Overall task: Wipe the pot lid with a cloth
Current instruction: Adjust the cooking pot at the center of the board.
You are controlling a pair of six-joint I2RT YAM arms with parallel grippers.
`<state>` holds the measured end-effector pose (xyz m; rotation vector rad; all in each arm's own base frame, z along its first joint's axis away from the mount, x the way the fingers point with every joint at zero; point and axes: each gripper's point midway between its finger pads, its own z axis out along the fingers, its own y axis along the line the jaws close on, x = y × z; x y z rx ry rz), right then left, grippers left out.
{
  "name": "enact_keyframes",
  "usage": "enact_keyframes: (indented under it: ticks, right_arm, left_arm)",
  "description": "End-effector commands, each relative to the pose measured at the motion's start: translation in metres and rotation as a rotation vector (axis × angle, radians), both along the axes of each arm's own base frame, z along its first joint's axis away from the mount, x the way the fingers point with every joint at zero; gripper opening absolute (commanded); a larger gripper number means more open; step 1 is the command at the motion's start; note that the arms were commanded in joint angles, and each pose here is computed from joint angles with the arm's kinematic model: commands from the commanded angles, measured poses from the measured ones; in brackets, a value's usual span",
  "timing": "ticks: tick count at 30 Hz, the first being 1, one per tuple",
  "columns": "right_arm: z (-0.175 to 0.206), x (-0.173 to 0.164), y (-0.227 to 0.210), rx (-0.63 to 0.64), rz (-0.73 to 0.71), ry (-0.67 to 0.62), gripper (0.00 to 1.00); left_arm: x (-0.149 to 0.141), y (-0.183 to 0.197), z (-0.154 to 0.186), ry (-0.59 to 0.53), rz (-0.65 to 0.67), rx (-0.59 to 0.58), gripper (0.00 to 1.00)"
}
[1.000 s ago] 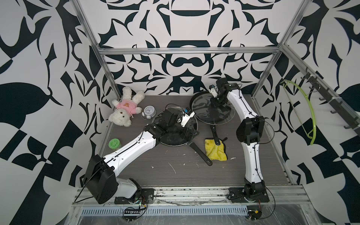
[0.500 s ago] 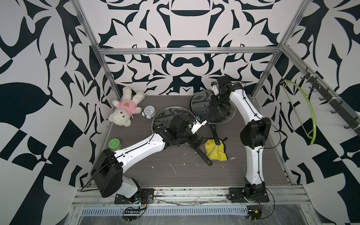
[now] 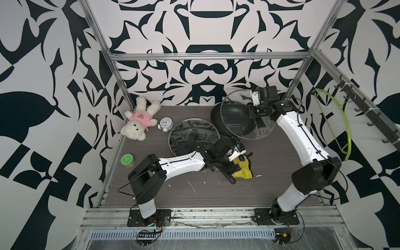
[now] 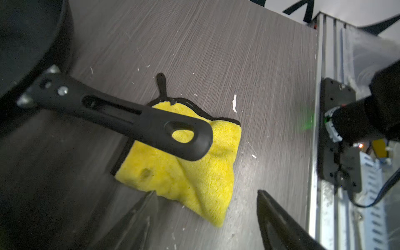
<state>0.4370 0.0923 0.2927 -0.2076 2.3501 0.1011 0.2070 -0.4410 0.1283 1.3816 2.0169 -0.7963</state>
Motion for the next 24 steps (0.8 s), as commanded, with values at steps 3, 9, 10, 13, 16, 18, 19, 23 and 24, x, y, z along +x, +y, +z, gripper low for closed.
enact_keyframes:
  ticks: [3,9,10,13,16,18,19,23,24]
  right_arm:
    - [0.079,0.005,-0.016,0.057,-0.04,-0.277,0.0]
    - [0.084,-0.001,-0.024,0.052,-0.047,-0.29,0.0]
    - [0.085,-0.002,-0.024,0.054,-0.048,-0.294,0.0]
    - [0.084,-0.003,-0.027,0.051,-0.052,-0.292,0.0]
    - [0.082,-0.005,-0.03,0.051,-0.058,-0.29,0.0]
    - [0.081,-0.006,-0.03,0.053,-0.06,-0.292,0.0]
    - [0.081,-0.007,-0.03,0.053,-0.06,-0.293,0.0]
    - [0.082,-0.011,-0.033,0.054,-0.071,-0.3,0.0]
    - [0.084,-0.012,-0.035,0.054,-0.082,-0.311,0.0]
  left_arm:
    - [-0.013,0.0,-0.015,0.062,-0.075,0.044,0.68]
    - [-0.032,0.02,-0.025,0.112,-0.117,0.112,0.62]
    - [-0.033,0.024,-0.025,0.117,-0.116,0.121,0.62]
    - [-0.039,0.035,-0.026,0.138,-0.109,0.145,0.62]
    - [-0.046,0.044,-0.029,0.17,-0.094,0.17,0.61]
    - [-0.049,0.051,-0.031,0.187,-0.081,0.176,0.6]
    - [-0.05,0.053,-0.03,0.19,-0.074,0.175,0.6]
    - [-0.044,0.058,-0.029,0.159,-0.009,0.15,0.64]
    - [-0.038,0.056,-0.026,0.144,0.019,0.13,0.64]
